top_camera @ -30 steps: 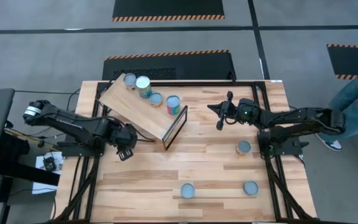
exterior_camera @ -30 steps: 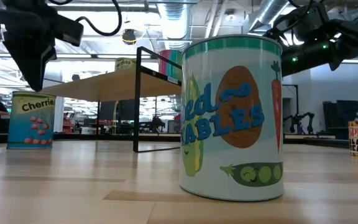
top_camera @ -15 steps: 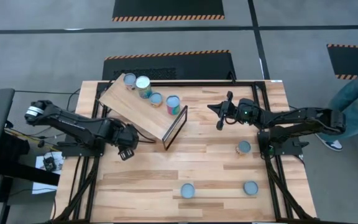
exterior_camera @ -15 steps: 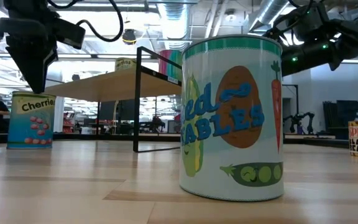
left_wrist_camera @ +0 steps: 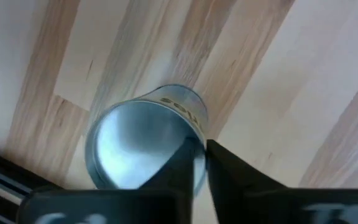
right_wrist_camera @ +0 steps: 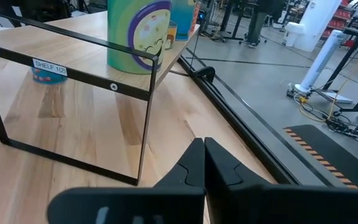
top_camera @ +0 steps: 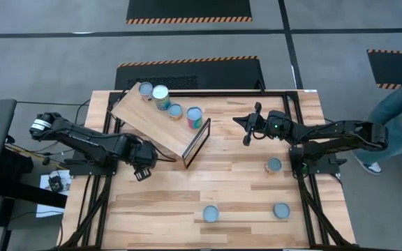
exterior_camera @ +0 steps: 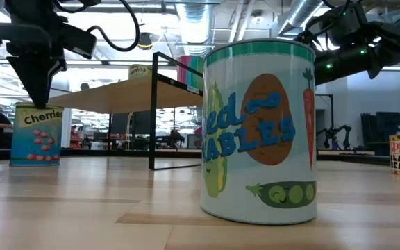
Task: Pick and place cans onto a shelf
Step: Put the canned peaches on the shelf
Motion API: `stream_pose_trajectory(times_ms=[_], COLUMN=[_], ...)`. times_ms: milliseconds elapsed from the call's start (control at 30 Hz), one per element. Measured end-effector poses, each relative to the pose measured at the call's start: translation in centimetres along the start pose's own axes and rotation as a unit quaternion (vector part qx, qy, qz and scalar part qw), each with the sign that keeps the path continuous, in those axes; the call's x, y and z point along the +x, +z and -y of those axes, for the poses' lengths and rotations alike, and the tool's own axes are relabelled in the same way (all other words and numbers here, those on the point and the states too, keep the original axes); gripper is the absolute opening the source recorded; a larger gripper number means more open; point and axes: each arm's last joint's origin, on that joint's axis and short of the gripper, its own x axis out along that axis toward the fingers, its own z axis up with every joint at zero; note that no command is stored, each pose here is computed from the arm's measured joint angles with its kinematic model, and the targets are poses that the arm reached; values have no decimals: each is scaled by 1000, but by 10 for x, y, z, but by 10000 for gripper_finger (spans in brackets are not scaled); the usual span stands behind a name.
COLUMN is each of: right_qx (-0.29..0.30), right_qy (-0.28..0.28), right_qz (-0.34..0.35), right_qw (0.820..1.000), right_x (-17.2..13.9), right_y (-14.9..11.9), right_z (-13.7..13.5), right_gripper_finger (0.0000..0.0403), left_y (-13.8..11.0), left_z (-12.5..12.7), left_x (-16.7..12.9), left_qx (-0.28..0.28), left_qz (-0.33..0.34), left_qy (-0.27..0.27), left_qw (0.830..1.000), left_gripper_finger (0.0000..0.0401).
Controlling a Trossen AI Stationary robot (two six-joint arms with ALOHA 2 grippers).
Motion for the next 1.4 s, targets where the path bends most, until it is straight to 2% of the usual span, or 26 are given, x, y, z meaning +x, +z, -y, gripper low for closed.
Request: stream_pose_trajectory(times_ms=[200,367,467,733,867,1000,1100,1233,1400], right_qx=[0,0,0,0,0,0,0,0,0], right_qy=[0,0,0,7,8,8,8,8,9], right_qz=[0,0,0,2,4,4,5,5,5], right_qw=[1000,1000,1000,1000,1000,1000,1000,1000,1000], right_x=[0,0,0,0,0,0,0,0,0], right_y=[0,0,0,0,1,1,1,1,1], right_z=[0,0,0,0,0,0,0,0,0], right_gripper_finger=[12,12,12,12,12,12,12,12,12], left_y=[0,-1,-2,6,16,38,59,82,98], left_z=[4,4,-1,-24,-39,-51,-59,-69,-84], left_x=[-9,-49,-80,-153,-174,-173,-161,-145,-131], left_qx=[23,34,19,-25,-42,-28,-8,15,22], left_qz=[-9,23,55,163,192,186,156,112,76], left_qy=[-42,-85,-102,-64,-14,48,82,90,106], left_qw=[999,996,993,984,980,981,984,990,991], left_gripper_finger=[1,0,0,0,0,0,0,0,0])
